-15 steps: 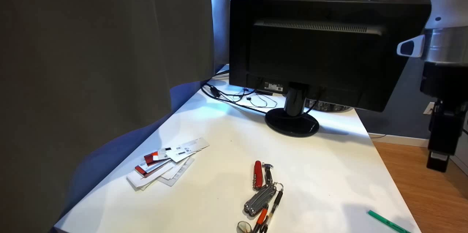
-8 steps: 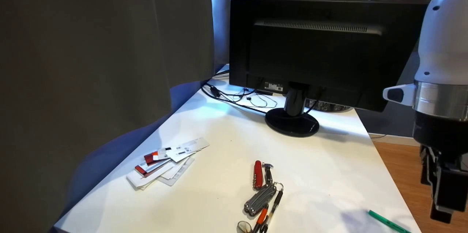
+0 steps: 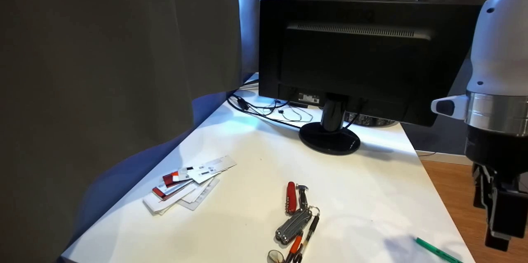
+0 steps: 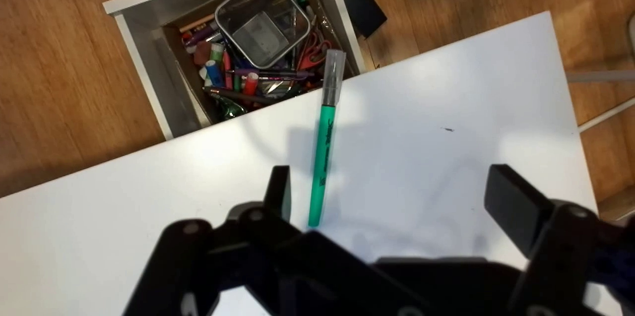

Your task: Put the green pen in the stationary holder in the open drawer

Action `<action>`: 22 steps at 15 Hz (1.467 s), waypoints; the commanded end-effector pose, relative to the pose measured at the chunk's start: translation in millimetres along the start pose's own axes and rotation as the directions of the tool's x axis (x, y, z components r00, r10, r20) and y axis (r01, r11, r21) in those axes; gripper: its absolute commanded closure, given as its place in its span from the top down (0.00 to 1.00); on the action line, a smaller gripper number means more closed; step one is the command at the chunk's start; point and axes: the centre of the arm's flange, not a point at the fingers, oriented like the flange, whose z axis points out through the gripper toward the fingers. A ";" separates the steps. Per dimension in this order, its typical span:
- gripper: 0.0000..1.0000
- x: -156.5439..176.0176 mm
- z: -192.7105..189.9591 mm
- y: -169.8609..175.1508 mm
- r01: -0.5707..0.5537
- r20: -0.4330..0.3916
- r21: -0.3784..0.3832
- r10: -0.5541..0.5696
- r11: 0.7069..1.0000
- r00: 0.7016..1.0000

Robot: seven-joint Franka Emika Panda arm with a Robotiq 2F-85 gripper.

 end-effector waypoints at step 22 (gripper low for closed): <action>1.00 23.8 93.9 26.1 0.171 -0.218 -0.088 -0.187 0.981 0.958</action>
